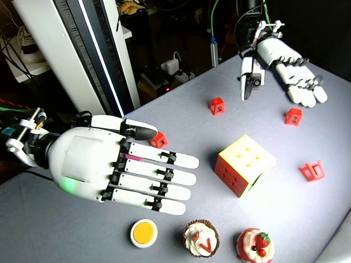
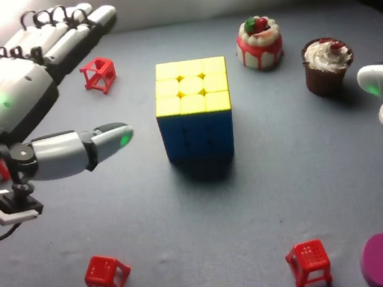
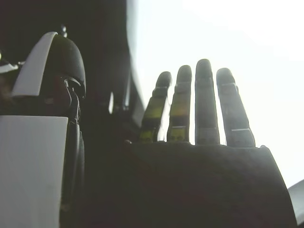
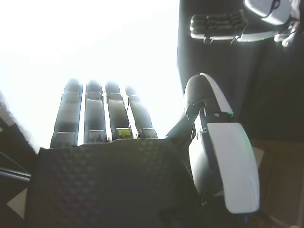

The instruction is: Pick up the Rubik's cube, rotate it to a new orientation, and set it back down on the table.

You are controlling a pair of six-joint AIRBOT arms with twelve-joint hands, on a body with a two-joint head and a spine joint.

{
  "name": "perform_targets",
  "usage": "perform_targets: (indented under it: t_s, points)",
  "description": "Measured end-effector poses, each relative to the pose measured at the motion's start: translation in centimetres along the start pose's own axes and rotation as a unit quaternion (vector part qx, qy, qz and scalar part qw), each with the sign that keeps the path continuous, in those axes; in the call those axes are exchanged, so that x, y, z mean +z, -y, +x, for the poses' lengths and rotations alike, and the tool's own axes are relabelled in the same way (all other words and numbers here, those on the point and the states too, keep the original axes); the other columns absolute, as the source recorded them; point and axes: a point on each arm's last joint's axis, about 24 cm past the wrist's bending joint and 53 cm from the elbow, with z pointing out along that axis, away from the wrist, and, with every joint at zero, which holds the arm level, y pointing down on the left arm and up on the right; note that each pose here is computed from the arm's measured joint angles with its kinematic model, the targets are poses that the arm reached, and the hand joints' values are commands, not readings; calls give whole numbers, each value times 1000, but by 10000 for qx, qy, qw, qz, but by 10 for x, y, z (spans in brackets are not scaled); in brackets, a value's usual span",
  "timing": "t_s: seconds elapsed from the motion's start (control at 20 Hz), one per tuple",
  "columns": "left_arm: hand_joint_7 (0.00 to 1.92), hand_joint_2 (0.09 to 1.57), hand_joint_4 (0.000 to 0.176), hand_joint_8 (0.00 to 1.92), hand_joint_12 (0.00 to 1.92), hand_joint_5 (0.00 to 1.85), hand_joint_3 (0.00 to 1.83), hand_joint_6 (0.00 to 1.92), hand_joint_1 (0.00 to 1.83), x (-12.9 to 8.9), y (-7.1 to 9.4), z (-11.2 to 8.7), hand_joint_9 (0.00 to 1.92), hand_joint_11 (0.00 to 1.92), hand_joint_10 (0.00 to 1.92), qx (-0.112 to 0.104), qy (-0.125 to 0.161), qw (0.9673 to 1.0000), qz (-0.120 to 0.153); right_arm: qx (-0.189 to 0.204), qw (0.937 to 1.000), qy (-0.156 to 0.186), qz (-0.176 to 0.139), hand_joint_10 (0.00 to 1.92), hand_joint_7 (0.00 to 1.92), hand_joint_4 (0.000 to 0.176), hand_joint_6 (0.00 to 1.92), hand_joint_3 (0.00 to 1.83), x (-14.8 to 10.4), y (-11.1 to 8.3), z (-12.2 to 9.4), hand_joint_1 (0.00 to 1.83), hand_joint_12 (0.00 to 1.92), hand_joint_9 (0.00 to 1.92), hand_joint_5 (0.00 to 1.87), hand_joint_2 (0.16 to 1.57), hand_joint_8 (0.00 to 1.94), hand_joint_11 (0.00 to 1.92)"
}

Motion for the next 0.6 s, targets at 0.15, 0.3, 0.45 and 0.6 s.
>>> perform_targets:
  t_s: [0.15,0.3,0.45,0.6]
  points:
    - [0,1019,77,0,0,0,0,0,558,2,0,1,0,0,0,2,-36,10000,-24,3,10000,-2,21,0,0,0,0,19,0,2,0,491,0,0,0,1256,0,0]
    - [0,967,112,0,0,0,0,0,618,7,1,0,0,0,0,34,-74,10000,-20,22,10000,-17,55,0,0,0,0,10,1,3,2,561,0,0,0,1248,0,0]
    - [0,919,116,0,0,0,0,0,599,17,4,0,0,0,0,56,-116,9999,-5,55,9999,-22,103,0,0,0,0,2,1,6,3,581,0,0,0,1238,0,0]
    - [0,921,103,0,0,0,0,0,606,39,-3,13,0,0,0,-116,-332,9992,-163,136,9997,21,220,0,0,0,0,4,-1,13,3,475,0,0,0,1243,0,0]
